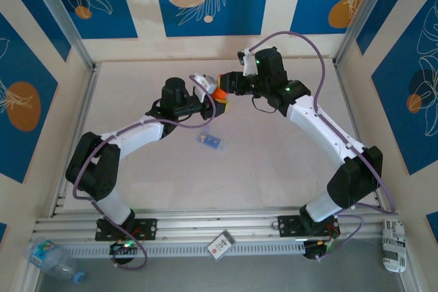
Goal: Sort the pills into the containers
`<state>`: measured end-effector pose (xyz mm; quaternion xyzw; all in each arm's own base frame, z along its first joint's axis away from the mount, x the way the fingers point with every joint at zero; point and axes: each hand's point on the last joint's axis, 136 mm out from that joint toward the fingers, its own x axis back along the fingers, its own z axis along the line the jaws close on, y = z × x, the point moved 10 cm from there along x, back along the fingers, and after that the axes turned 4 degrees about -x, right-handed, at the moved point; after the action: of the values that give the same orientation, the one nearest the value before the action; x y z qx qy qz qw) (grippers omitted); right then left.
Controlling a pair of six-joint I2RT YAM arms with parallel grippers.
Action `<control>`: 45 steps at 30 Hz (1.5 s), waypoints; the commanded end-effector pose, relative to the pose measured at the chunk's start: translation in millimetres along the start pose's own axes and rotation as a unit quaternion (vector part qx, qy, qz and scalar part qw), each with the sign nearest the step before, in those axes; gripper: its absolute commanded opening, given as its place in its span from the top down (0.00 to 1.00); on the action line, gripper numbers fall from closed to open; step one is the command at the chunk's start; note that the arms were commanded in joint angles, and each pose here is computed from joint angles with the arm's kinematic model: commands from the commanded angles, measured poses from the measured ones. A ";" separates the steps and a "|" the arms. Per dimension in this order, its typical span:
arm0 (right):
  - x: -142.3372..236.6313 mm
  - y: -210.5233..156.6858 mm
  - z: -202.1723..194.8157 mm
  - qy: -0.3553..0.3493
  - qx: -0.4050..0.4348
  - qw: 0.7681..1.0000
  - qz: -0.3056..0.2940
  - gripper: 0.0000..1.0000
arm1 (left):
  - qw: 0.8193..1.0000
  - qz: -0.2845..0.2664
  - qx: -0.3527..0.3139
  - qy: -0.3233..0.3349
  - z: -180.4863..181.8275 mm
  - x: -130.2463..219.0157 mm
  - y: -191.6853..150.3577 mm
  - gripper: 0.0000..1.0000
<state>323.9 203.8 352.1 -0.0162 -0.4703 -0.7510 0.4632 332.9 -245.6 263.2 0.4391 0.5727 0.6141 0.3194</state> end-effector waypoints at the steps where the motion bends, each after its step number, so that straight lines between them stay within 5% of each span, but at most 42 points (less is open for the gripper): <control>1: -13.5 -25.4 -6.0 -0.029 -0.038 0.998 0.047 0.67 | 0.987 -0.130 -0.094 0.017 -16.2 12.9 64.9 1.00; 8: -0.4 -8.9 -6.6 -0.005 -0.045 0.998 0.046 0.60 | 0.989 -0.118 -0.085 0.003 -14.1 7.0 57.1 1.00; 23: 84.5 36.2 6.6 0.086 0.004 0.996 -0.002 0.13 | 0.994 -0.101 -0.048 -0.018 1.1 5.3 49.2 1.00; 34: 85.6 41.8 7.8 0.128 0.127 0.983 0.026 0.12 | 0.985 -0.082 -0.001 -0.151 4.4 9.2 51.7 1.00; 45: 61.6 47.2 13.6 0.118 0.139 0.982 0.050 0.13 | 0.980 -0.075 0.019 -0.184 4.3 6.8 48.3 1.00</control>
<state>318.2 160.6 418.1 0.1103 -0.5032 -0.6627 0.5436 337.8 -244.6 300.4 0.5045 0.5568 0.4994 0.4313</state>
